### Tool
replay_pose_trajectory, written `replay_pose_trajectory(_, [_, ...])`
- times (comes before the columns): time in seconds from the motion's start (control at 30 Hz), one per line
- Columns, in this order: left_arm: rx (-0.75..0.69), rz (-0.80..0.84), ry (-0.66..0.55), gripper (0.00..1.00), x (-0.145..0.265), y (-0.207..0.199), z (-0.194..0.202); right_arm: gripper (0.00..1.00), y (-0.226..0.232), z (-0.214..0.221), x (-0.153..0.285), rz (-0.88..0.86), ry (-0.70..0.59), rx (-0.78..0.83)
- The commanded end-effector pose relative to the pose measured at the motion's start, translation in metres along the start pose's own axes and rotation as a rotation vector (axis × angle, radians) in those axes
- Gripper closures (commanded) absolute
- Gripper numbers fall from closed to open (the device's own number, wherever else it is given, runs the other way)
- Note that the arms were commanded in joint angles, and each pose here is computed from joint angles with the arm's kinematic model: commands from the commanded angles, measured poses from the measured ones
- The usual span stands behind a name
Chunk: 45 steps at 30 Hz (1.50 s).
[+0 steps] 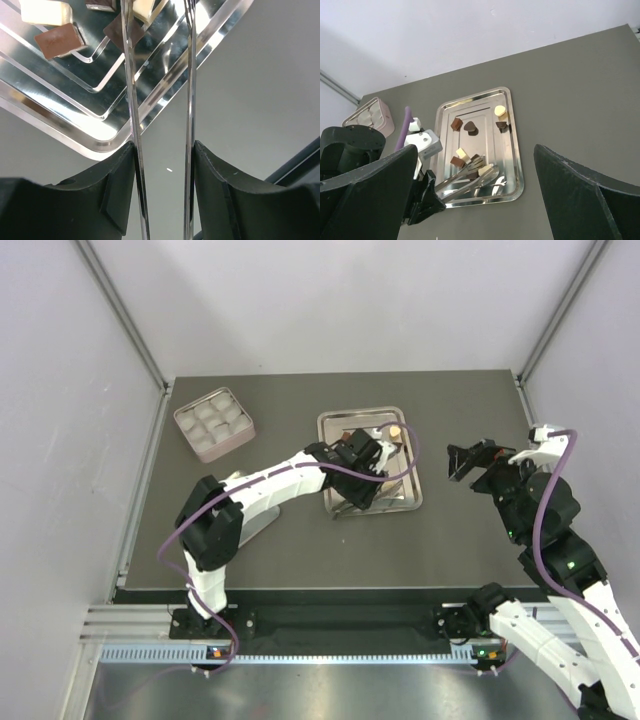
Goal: Pack the chocolate
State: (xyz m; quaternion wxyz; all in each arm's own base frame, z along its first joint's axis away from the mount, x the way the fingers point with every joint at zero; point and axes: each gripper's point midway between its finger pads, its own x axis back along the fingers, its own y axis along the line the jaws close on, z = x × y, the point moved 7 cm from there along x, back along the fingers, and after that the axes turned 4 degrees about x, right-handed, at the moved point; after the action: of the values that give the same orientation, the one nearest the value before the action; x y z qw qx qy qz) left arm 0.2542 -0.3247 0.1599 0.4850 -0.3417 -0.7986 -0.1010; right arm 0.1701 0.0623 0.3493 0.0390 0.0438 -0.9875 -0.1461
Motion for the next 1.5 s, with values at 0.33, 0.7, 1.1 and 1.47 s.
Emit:
replay_pose_trajectory(0.33, [-0.040,-0.032,-0.054,0.48,0.018,-0.008,-0.029,0.00,0.002,-0.019,0.008,-0.021,-0.072,-0.028])
replay_pose_trajectory(0.7, [-0.039,-0.067,-0.017,0.50,0.012,-0.007,-0.025,0.00,0.000,-0.022,0.011,-0.017,-0.089,-0.028])
replay_pose_trajectory(1.1, [-0.039,-0.066,-0.005,0.58,0.012,-0.010,-0.025,0.00,-0.001,-0.024,0.015,-0.015,-0.103,-0.029])
replay_pose_trajectory(1.47, [0.009,-0.086,-0.171,0.80,0.056,-0.021,-0.068,0.00,-0.001,-0.025,0.019,-0.033,-0.112,-0.043])
